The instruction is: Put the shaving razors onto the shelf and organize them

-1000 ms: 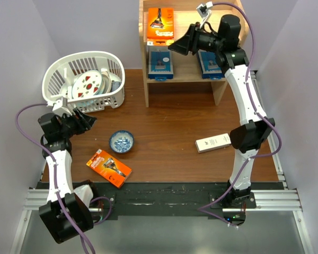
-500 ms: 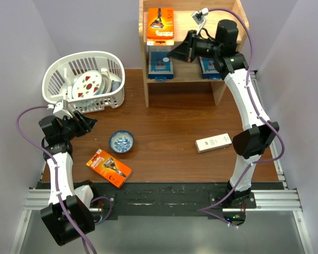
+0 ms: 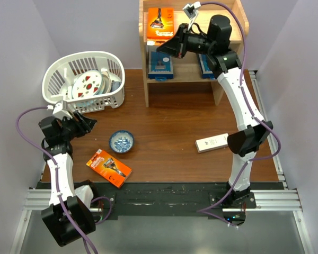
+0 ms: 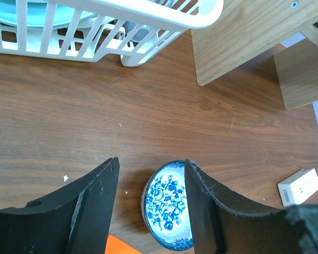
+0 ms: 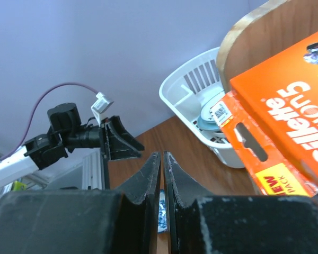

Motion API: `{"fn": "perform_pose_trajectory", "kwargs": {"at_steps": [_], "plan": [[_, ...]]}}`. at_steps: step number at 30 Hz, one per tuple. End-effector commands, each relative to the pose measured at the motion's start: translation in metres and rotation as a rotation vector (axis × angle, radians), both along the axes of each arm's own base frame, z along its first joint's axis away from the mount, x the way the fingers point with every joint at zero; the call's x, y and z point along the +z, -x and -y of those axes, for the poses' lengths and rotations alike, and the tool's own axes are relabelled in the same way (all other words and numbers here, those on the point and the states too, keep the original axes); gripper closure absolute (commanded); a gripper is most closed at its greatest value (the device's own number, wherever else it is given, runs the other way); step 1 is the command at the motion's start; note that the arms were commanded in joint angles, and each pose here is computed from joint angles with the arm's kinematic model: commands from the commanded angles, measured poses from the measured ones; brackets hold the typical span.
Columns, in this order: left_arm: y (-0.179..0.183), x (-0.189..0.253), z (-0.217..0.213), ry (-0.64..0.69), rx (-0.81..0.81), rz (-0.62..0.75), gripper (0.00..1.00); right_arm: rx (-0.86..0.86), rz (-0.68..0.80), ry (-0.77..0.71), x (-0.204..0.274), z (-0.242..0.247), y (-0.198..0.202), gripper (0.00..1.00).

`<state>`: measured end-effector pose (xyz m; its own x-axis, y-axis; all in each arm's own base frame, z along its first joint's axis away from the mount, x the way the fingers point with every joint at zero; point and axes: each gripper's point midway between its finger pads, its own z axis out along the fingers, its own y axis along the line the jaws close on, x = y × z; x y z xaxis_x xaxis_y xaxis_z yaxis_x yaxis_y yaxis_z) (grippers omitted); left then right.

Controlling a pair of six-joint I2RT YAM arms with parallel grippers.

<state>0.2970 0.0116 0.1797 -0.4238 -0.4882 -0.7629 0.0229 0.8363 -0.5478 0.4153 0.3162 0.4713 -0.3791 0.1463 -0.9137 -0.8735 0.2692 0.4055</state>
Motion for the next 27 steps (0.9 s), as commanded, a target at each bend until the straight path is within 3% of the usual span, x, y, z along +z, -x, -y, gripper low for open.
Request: {"fn": "perform_pose_trajectory", "kwargs": {"at_steps": [1, 10, 27], "plan": [[0.0, 0.005, -0.003, -0.019, 0.0, 0.029, 0.43, -0.046, 0.06, -0.015, 0.01, 0.0, -0.017, 0.9], [0.003, 0.0, -0.004, -0.019, 0.003, 0.015, 0.43, -0.092, 0.077, -0.021, 0.005, -0.002, -0.042, 0.89], [0.0, 0.003, -0.008, -0.012, 0.013, 0.018, 0.43, -0.097, 0.134, -0.036, 0.014, 0.0, -0.05, 0.86]]}}
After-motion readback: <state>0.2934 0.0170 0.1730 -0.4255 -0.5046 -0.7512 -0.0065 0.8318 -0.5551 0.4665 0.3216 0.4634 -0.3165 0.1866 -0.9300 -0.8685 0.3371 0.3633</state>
